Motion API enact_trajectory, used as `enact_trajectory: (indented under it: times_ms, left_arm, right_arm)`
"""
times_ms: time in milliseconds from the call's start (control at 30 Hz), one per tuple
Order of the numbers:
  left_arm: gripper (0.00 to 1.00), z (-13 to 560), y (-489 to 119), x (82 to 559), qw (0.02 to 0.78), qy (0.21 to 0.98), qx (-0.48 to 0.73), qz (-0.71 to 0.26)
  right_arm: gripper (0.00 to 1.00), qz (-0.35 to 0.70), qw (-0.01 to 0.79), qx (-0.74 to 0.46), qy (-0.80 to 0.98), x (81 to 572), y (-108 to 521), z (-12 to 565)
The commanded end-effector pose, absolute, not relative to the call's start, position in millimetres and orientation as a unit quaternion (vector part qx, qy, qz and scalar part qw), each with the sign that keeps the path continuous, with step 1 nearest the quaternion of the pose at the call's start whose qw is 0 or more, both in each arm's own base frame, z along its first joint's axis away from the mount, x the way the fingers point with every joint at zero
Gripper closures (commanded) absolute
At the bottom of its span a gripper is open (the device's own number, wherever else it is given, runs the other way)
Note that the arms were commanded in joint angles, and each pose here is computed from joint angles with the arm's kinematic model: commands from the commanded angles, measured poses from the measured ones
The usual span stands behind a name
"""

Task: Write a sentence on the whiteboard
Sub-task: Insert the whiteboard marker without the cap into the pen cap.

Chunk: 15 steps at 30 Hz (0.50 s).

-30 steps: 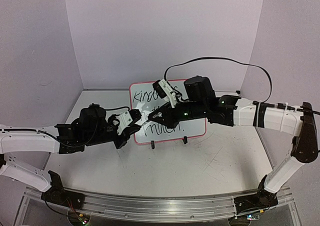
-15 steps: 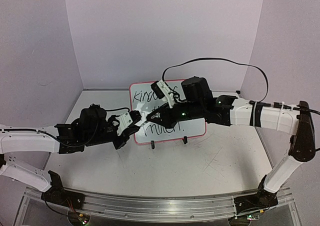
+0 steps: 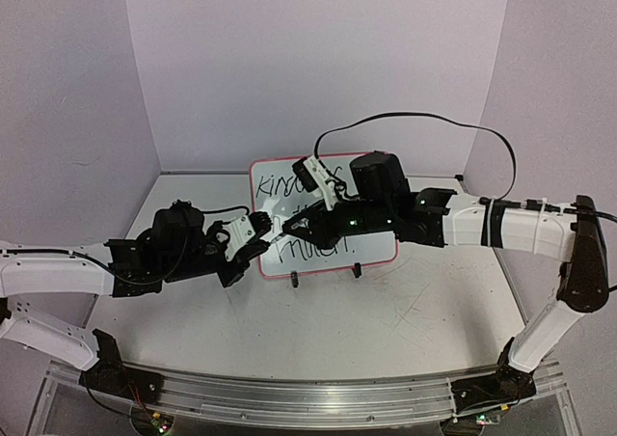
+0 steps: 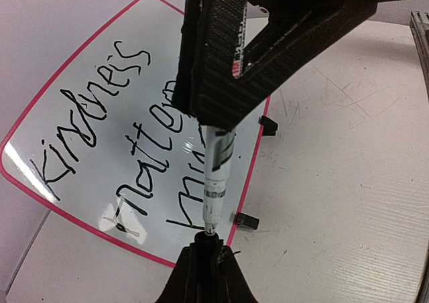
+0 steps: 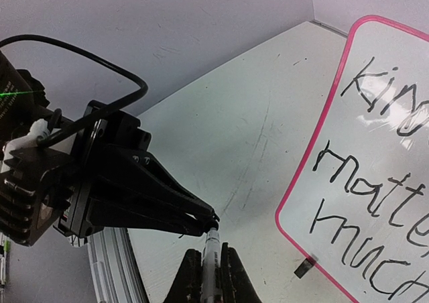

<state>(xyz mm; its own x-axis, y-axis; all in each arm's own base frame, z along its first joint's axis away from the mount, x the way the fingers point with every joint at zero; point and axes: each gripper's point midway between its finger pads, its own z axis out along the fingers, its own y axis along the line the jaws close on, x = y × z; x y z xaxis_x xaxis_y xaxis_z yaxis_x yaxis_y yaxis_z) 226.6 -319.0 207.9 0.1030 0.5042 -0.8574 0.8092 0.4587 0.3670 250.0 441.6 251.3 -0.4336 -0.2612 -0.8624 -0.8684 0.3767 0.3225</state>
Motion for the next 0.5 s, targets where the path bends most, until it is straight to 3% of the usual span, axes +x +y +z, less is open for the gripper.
enact_trajectory:
  times_ms: [0, 467]
  left_arm:
    - [1.0, 226.1, -319.0, 227.1, 0.576, 0.637, 0.494, -0.14]
    - [1.0, 227.4, -313.9, 225.2, 0.581, 0.63, 0.498, -0.131]
  right_arm:
    - [1.0, 0.412, 0.411, -0.369, 0.724, 250.5, 435.7, 281.8]
    - [1.0, 0.429, 0.4, -0.367, 0.722, 248.5, 442.4, 282.2]
